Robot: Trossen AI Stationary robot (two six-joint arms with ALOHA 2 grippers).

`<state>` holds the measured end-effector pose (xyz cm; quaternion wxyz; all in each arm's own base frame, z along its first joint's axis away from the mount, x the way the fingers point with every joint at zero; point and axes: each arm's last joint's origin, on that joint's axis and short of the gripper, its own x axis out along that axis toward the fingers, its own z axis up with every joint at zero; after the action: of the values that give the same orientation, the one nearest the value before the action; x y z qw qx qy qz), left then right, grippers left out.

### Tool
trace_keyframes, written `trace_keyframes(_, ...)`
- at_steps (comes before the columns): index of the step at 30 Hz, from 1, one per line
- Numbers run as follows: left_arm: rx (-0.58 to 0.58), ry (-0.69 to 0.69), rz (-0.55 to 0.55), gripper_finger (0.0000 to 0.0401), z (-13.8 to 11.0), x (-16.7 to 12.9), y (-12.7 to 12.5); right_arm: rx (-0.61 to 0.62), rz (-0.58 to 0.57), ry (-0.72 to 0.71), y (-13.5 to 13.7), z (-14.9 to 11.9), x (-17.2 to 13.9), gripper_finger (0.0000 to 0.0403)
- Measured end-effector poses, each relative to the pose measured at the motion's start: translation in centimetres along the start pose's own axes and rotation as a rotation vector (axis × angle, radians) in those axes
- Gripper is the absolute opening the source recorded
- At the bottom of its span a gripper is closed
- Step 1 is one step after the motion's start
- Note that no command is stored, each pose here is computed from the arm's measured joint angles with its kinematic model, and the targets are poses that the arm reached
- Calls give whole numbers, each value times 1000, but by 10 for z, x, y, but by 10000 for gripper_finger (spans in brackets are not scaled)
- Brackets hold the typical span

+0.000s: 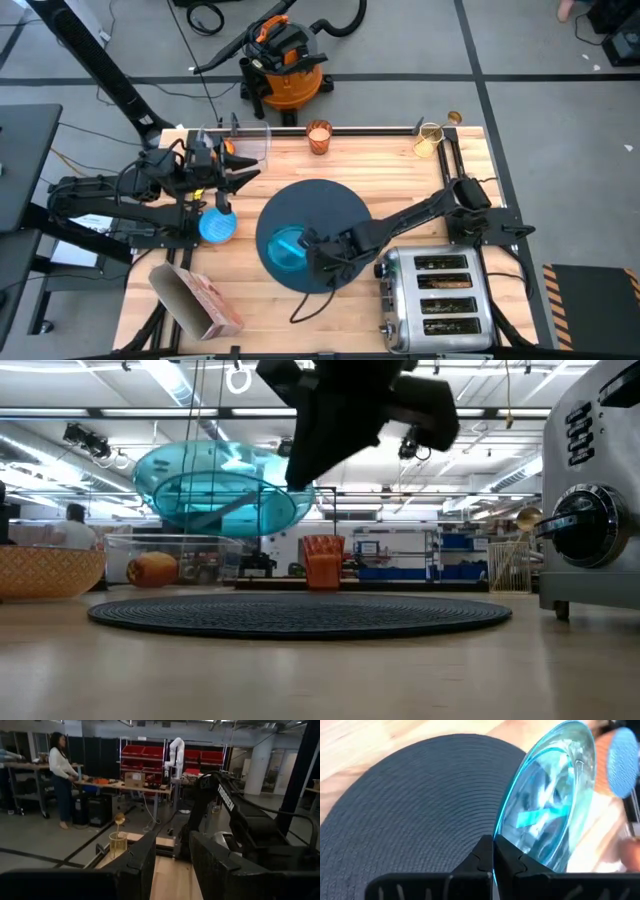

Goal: Arrange a breakfast setting
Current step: Put the plate into the bottom left of the placemat

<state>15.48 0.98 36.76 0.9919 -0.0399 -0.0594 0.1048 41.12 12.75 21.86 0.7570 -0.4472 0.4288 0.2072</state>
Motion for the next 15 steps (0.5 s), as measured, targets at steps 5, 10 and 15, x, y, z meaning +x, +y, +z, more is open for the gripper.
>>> trace_keyframes(5, -49, -1, 0, 128, 0, 0, 0, -36, 57, 29, 13, -3, 26, 5)
trace_keyframes(10, -88, 1, 0, 128, 0, 0, 0, -27, 38, 0, 8, 13, 45, 5)
trace_keyframes(15, -105, 8, -1, 128, -1, 0, 0, -37, 62, 21, 11, 15, 48, 5)
